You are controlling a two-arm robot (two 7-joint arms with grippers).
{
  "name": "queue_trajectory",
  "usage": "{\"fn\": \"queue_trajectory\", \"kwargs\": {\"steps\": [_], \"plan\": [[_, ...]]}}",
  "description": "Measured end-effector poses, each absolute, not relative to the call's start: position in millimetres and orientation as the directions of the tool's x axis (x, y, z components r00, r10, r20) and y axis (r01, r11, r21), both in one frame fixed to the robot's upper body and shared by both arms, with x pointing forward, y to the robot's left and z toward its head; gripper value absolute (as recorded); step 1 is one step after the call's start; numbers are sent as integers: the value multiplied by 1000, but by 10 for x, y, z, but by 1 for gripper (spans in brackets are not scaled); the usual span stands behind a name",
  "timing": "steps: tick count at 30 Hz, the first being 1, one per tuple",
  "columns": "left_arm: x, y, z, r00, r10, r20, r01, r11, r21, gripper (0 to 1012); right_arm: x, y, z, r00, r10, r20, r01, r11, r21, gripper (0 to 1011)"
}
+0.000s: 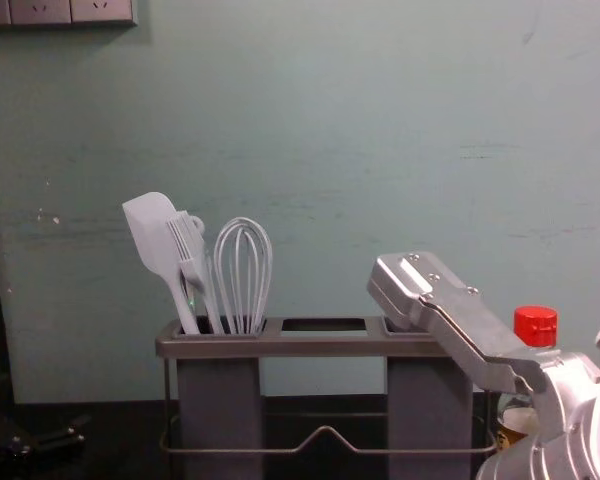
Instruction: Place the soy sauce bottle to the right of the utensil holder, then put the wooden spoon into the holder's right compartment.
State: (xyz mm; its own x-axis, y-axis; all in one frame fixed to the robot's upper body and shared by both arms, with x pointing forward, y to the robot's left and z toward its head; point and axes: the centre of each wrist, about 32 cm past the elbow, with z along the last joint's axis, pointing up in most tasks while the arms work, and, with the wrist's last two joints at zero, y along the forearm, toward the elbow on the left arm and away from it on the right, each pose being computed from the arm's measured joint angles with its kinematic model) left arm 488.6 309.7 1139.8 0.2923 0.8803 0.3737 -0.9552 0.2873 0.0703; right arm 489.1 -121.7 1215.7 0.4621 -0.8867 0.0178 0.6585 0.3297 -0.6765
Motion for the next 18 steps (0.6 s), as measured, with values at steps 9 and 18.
{"fn": "queue_trajectory", "kwargs": {"steps": [9, 18], "plan": [[4886, 3097, 11398, 292, 880, 374, -955, 287, 70, 1005, 4851, -1234, 12219, 466, -885, 22, 664, 333, -669, 763], [4886, 3097, 11398, 292, 880, 374, -955, 287, 70, 1005, 4803, -1266, 12278, 469, -883, 22, 675, 342, -654, 482]]}}
